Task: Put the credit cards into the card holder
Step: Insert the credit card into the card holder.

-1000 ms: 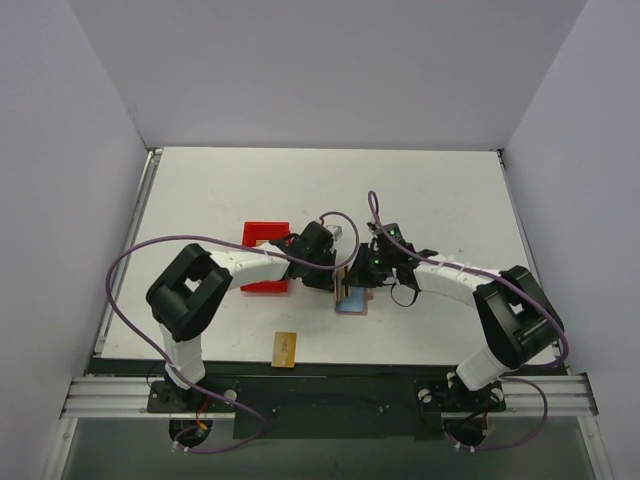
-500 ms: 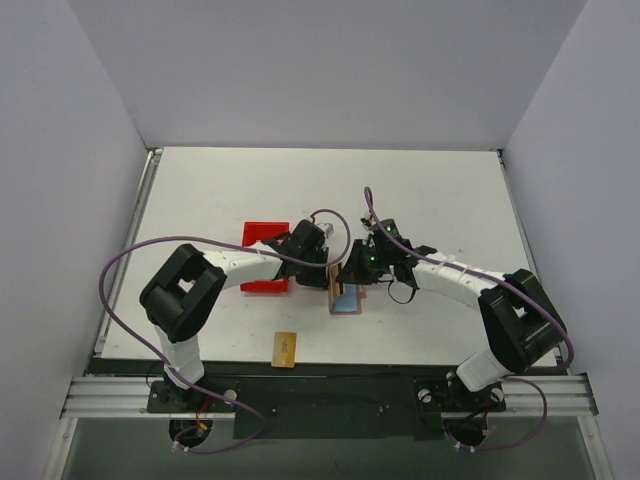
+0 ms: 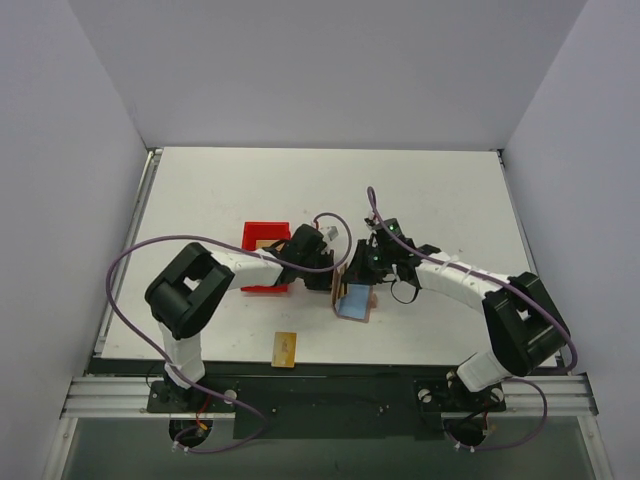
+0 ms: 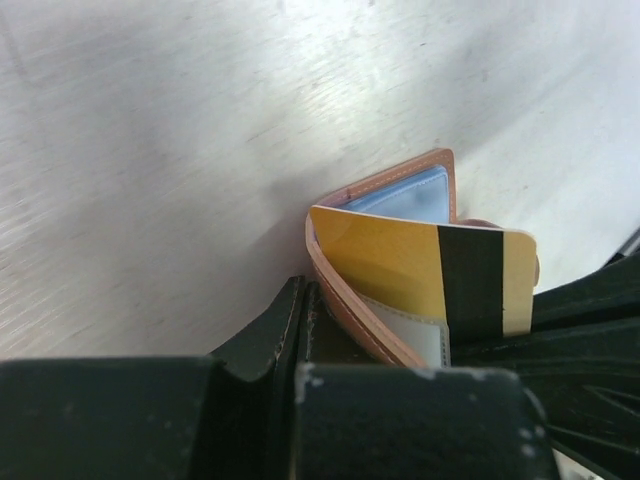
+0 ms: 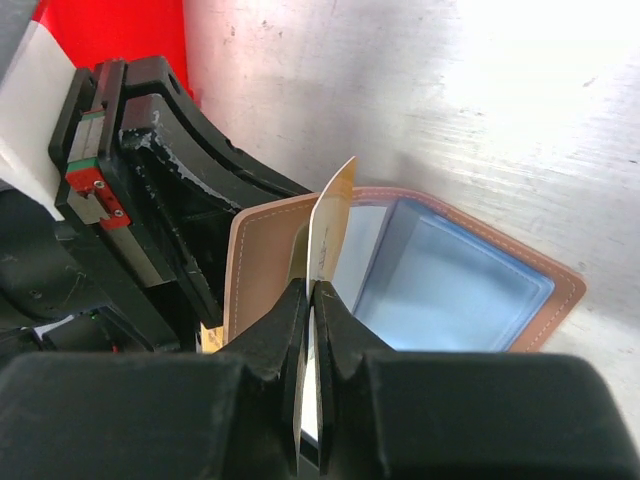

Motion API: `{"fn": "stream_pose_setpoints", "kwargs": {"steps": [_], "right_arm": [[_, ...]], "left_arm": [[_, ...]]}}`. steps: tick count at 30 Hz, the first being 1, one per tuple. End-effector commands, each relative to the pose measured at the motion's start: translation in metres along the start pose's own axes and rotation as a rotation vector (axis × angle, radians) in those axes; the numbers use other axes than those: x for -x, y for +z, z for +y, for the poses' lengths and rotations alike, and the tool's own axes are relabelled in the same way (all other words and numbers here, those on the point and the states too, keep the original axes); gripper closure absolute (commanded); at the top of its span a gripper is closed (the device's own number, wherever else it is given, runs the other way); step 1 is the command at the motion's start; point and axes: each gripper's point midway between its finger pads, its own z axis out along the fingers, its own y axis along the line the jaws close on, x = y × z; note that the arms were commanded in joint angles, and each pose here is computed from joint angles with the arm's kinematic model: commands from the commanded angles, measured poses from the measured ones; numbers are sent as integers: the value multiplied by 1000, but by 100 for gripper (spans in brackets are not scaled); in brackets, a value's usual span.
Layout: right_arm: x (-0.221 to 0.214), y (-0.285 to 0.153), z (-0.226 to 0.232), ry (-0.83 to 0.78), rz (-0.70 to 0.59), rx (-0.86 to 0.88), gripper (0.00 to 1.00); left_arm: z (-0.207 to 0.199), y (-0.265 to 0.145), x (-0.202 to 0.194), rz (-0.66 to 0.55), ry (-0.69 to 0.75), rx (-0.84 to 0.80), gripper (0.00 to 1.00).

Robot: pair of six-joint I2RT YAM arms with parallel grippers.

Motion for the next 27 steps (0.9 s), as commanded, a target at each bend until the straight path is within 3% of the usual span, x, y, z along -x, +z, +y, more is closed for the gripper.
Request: {"fn": "stream_pose_setpoints", "kwargs": {"steps": [1, 9, 14, 19, 27], "right_arm": [[0, -10, 11, -40, -13, 35, 100], [0, -16, -1, -21, -26, 9, 100], [1, -18, -5, -16, -34, -1, 100], [0, -19, -4, -18, -36, 1, 100], [2, -20, -3, -21, -43, 4, 100]], "left_arm": [[-28, 25, -33, 87, -11, -131, 100], [-43, 34, -40, 116, -14, -191, 100], [-9, 21, -38, 98, 15, 20, 100], [24, 6, -26, 49, 20, 217, 89], [43, -17, -3, -25, 28, 346, 76]]}}
